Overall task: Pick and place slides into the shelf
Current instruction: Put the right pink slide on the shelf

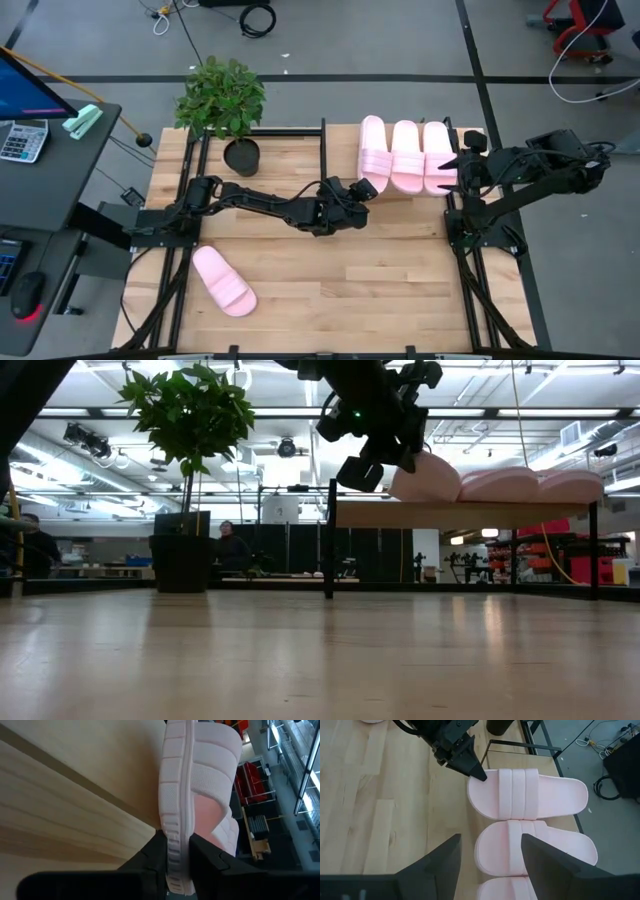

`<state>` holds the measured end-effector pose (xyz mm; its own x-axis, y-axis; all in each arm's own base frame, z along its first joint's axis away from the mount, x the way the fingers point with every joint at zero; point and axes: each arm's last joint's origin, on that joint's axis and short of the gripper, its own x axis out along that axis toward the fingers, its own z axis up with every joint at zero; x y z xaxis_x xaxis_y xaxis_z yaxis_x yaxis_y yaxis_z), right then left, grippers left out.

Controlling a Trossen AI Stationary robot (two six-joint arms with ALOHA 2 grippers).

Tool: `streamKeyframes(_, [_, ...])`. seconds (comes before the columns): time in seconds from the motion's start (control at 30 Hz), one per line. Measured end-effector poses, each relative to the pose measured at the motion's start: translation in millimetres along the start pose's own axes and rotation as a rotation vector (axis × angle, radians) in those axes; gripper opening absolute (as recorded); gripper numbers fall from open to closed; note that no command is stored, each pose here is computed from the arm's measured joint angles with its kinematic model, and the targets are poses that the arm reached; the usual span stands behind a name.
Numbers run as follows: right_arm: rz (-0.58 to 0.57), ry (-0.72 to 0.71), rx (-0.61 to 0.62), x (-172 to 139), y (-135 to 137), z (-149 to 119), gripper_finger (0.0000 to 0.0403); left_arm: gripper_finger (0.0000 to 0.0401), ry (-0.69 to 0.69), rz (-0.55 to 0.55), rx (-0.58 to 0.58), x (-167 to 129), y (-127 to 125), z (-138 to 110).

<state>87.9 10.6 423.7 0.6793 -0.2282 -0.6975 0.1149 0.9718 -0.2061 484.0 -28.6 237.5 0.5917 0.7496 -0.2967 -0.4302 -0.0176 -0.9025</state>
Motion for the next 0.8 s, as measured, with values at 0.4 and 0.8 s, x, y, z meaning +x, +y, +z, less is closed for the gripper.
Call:
streamKeyframes(0.4, [-0.001, 0.006, -0.002, 1.7, 0.9, 1.3, 0.0213, 0.0153, 0.056, 0.004, 0.05, -0.2, 0.1, -1.7])
streamKeyframes(0.8, [-0.001, 0.006, 0.003, 1.7, 0.8, 1.3, 0.0213, 0.0159, 0.105, 0.007, 0.128, 1.3, 0.4, -2.0])
